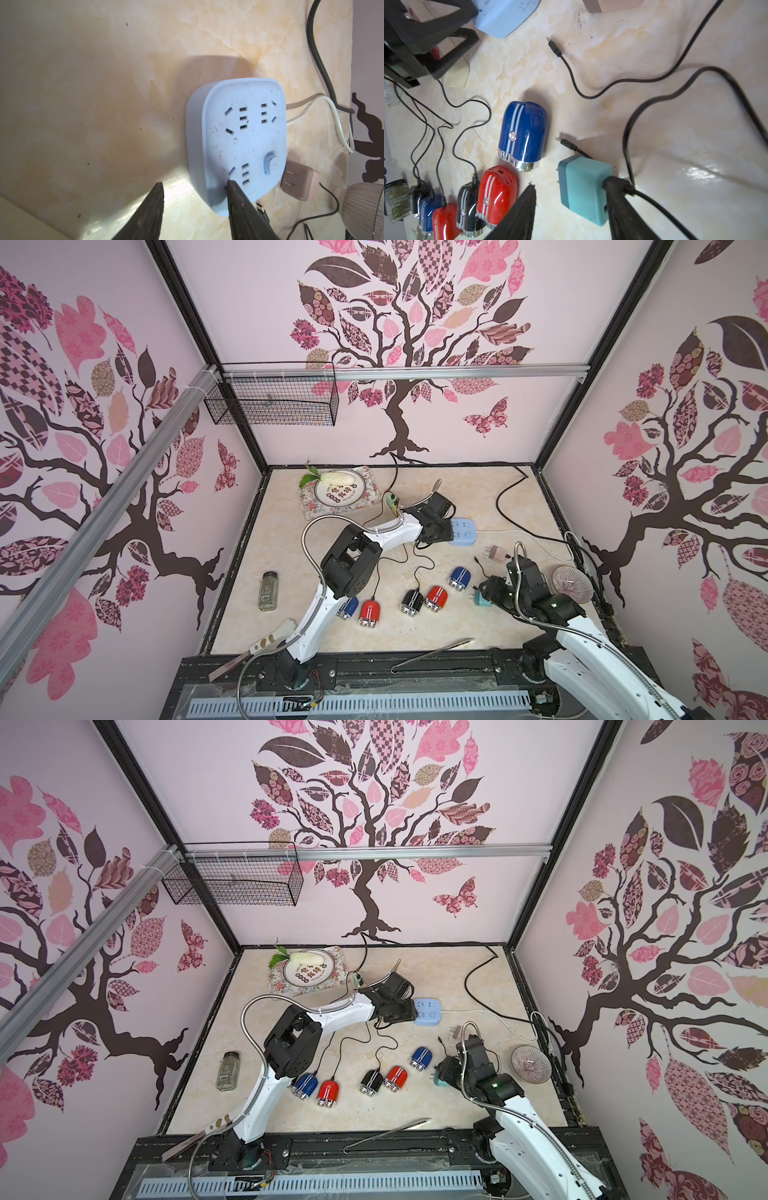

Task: Unplug the electric shaver
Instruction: Place the plug at the center of the board.

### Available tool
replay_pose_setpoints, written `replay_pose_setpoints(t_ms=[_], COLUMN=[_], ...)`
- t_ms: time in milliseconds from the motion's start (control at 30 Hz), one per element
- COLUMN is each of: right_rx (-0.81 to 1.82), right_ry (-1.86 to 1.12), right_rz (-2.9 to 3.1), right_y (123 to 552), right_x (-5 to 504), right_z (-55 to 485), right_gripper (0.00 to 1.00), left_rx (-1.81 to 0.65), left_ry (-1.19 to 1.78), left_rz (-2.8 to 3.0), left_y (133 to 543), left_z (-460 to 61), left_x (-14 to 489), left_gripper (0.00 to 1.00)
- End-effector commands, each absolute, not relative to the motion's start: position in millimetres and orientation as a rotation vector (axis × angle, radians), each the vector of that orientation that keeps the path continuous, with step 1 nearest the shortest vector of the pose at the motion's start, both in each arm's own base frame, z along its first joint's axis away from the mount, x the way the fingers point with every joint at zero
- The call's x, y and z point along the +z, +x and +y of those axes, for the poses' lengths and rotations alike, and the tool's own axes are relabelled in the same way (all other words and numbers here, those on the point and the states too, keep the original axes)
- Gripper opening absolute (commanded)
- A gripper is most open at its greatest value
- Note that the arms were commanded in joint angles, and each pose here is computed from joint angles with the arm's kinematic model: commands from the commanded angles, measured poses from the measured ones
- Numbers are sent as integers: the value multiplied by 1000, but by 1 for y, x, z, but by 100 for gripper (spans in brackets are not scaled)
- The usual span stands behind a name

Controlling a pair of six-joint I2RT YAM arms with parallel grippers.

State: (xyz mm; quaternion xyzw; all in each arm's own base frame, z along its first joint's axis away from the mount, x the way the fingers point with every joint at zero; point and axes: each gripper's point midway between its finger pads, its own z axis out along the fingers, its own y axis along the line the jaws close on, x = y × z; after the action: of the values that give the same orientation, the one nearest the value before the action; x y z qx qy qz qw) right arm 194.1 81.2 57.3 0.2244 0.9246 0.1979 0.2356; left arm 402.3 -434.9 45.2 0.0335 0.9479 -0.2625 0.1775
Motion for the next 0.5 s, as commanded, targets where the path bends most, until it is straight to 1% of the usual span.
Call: replay_pose_setpoints(t_ms=[0,233,300,333,467], right_rx=[509,500,522,530,561], right_ry=[624,626,609,603,574], right_rz=[2522,2532,2517,2507,2456], right_y=[197,198,200,201,206], right_x=[58,57,62,65,86], right_z=[76,76,79,79,81], right_gripper=[57,58,58,58,59], left_rx=[-771,-772,-767,-789,-792], left_ry=[139,171,182,182,197], left_rz=[2607,2597,2599,2566,2551], left_y=[406,404,403,407,407], left_z=[-444,-449,-448,-453,-453], left_x=[86,96,97,112,121], left_gripper=[51,54,54,55,56])
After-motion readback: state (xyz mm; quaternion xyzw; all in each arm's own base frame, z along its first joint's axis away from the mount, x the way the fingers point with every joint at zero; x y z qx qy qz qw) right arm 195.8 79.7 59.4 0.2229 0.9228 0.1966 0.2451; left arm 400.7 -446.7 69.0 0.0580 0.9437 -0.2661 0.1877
